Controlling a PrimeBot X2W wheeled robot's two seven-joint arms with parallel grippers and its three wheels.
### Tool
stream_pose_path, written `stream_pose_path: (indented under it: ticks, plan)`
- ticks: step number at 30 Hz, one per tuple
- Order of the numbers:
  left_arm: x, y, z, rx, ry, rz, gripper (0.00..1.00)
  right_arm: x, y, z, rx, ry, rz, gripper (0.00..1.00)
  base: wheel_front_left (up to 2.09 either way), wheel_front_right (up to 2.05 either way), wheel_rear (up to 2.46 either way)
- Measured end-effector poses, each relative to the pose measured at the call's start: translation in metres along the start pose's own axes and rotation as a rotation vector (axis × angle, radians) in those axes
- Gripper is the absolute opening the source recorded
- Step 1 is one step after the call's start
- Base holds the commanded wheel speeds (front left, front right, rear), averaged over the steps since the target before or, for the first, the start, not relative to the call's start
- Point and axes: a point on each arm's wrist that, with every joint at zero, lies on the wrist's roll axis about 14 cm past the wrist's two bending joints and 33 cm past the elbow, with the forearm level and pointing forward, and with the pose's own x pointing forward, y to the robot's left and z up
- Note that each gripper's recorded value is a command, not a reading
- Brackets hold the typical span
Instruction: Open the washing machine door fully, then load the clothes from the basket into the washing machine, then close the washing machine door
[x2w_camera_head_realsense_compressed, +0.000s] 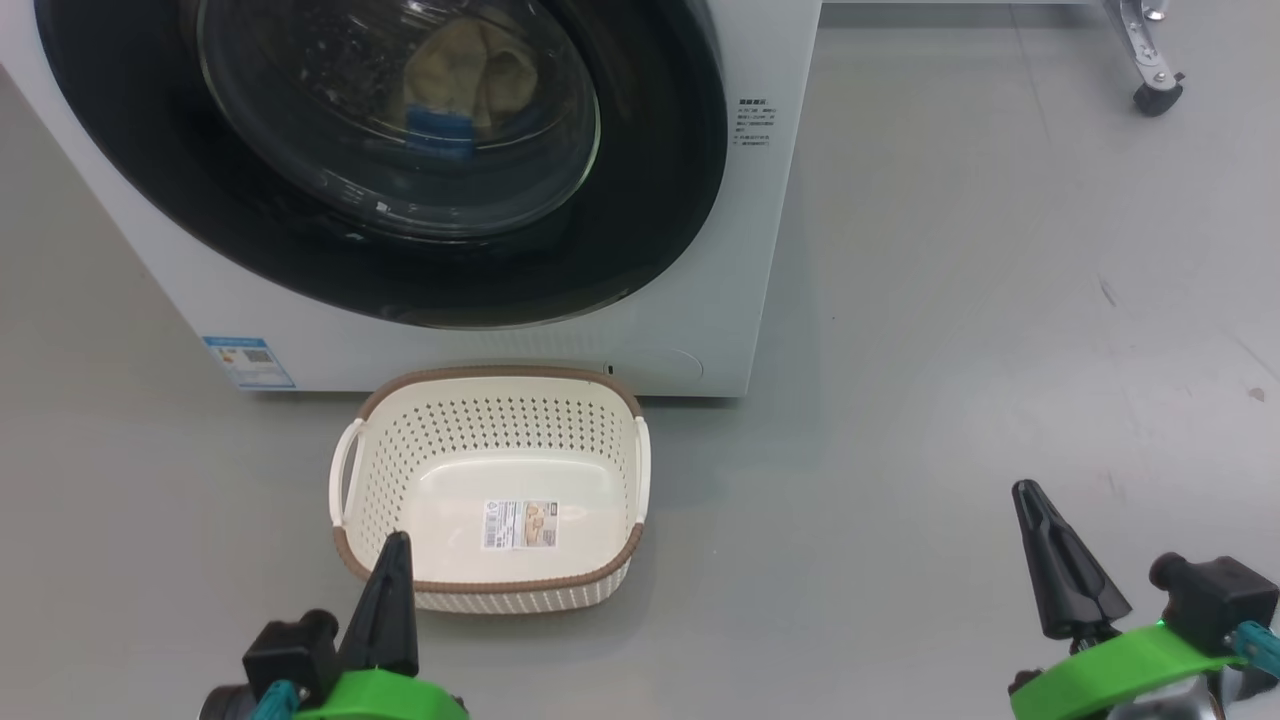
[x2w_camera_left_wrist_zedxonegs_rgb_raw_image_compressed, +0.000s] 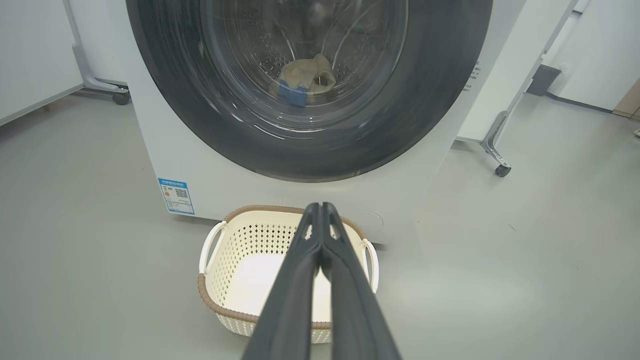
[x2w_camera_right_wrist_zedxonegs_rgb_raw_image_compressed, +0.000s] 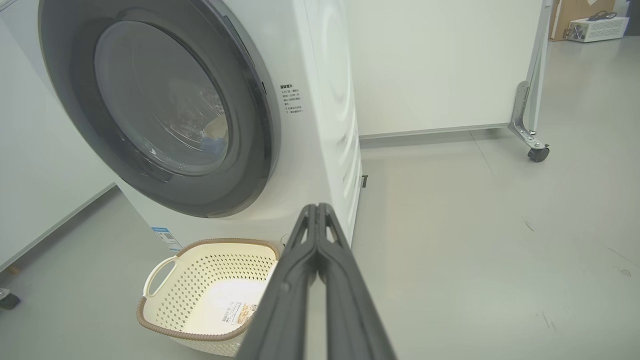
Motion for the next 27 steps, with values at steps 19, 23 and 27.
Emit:
stream_pose_path:
  ticks: [19,23,27]
  plan:
    - [0.0,0.017,0.002,-0.206,0.011,0.071,0.0,-0.001,-0.006,-0.006,0.226,0.013,-0.039,0.0,0.0,0.0,0.0]
    - [0.0,0.02,0.003,-0.247,0.012,0.086,0.0,0.001,-0.007,-0.006,0.269,0.013,-0.045,0.0,0.0,0.0,0.0]
    - [0.0,0.023,0.003,-0.293,0.012,0.098,0.0,0.003,-0.008,-0.004,0.315,0.008,-0.047,0.0,0.0,0.0,0.0]
